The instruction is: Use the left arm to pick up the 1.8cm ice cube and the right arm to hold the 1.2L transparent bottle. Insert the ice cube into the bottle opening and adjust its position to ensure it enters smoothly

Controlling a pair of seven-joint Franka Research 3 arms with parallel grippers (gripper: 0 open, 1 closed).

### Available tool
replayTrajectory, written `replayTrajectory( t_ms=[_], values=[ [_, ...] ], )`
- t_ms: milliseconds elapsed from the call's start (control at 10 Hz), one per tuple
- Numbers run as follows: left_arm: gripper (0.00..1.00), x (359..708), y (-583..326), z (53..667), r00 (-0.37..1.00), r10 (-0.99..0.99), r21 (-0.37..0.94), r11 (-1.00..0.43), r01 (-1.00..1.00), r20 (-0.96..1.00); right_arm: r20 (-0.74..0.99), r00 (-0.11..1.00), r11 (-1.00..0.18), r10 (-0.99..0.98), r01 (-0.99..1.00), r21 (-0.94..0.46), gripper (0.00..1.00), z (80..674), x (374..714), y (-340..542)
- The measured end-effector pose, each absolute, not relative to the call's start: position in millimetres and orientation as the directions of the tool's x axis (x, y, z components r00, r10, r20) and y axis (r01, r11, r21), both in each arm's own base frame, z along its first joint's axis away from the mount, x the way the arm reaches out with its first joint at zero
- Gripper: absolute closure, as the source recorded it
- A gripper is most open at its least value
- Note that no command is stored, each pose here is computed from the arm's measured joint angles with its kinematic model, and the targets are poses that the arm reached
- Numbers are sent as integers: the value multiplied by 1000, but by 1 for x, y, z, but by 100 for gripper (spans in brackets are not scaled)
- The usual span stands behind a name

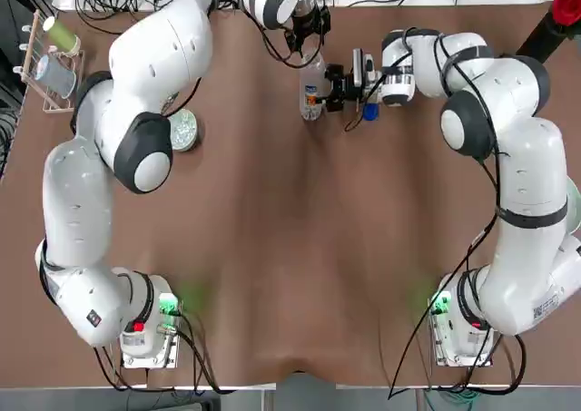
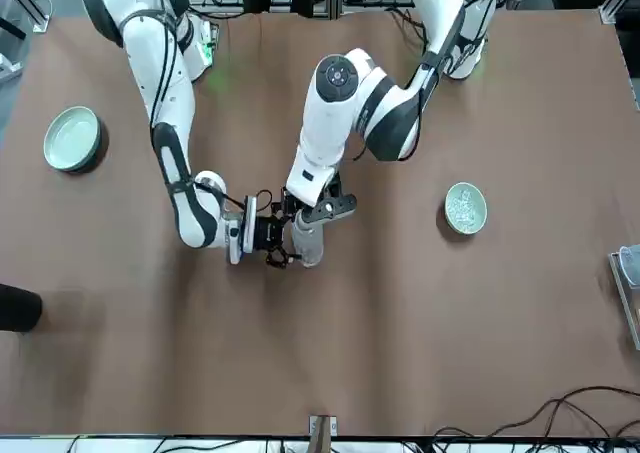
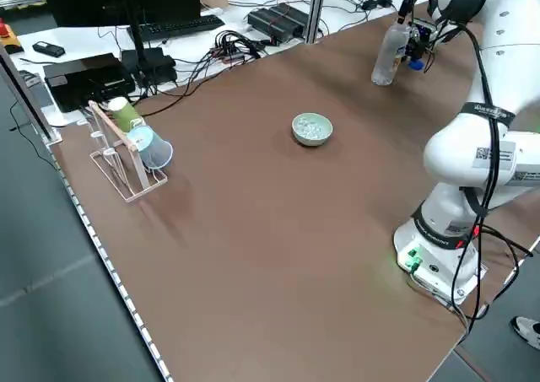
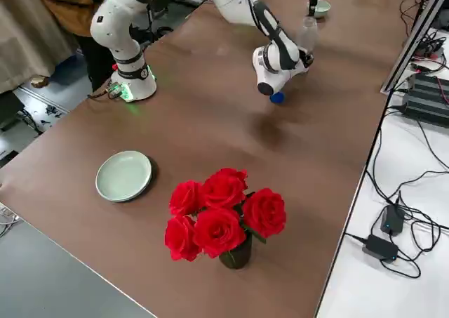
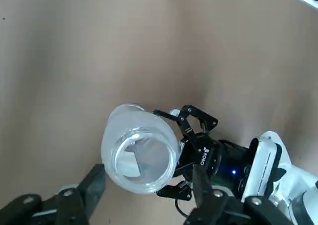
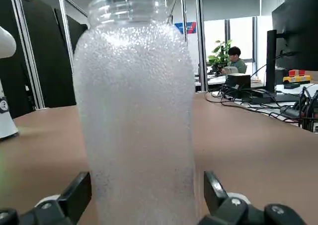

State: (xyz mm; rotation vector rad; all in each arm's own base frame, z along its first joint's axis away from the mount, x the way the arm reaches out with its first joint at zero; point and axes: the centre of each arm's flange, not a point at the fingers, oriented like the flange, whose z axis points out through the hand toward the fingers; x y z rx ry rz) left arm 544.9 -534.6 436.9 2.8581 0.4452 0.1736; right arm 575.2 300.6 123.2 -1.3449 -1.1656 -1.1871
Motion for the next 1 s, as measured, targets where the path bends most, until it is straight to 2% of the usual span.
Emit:
replayTrajectory(
  t_ms=[100,200,400,700,1000],
  values=[
    [3,546,-533,442,949,301,257,-928,271,89,996,69,-94,60,994,-64,0,123,579,293],
    [0,546,-526,450,957,277,239,-939,249,91,996,69,-106,59,992,-62,0,123,583,286],
    [0,554,-490,473,972,224,159,-965,211,70,996,65,-117,60,991,-58,0,123,587,277],
    [0,572,-404,515,980,181,115,-979,171,80,995,54,-132,81,990,-43,0,122,596,251],
    [0,560,-309,552,991,99,90,-992,90,95,990,41,-109,138,994,-26,0,119,605,213]
  ],
)
